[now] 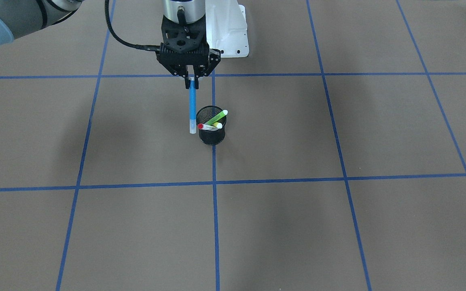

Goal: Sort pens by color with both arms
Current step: 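Lift the blue pen out of the cup and carry it farther away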

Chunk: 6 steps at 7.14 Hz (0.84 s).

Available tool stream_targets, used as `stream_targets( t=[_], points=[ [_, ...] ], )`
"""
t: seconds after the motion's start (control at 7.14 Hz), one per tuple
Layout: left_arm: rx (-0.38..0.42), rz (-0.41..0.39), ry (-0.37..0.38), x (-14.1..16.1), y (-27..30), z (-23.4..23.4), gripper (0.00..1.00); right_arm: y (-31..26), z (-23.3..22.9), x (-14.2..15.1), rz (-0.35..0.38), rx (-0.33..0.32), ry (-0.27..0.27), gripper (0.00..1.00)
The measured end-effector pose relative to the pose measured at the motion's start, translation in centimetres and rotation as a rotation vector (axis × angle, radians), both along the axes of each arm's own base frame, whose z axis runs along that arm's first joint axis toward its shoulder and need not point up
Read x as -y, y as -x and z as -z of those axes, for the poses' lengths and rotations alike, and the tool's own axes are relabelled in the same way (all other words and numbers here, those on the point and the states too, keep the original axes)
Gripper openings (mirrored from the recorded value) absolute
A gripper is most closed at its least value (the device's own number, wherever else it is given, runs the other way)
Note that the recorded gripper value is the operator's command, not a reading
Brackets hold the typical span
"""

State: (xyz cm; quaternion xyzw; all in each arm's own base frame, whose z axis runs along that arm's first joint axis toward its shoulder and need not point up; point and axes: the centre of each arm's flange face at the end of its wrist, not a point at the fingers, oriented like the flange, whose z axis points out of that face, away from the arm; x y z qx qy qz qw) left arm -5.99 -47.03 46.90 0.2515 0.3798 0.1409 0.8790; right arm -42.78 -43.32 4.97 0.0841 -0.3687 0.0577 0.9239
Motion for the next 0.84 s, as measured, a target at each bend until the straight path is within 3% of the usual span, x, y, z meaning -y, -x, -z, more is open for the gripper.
stream_targets(
  t=[0.42,0.84],
  points=[
    [0.0,-0.002,0.001,0.0,-0.1,0.0,1.0,-0.4,-1.6,3.1,-0.143,-0.063,-0.14,0.0],
    [-0.001,-0.013,0.003,0.1,-0.7,0.0,1.0,4.4,-8.8,9.2,-0.266,-0.063,-0.268,0.0]
  ],
)
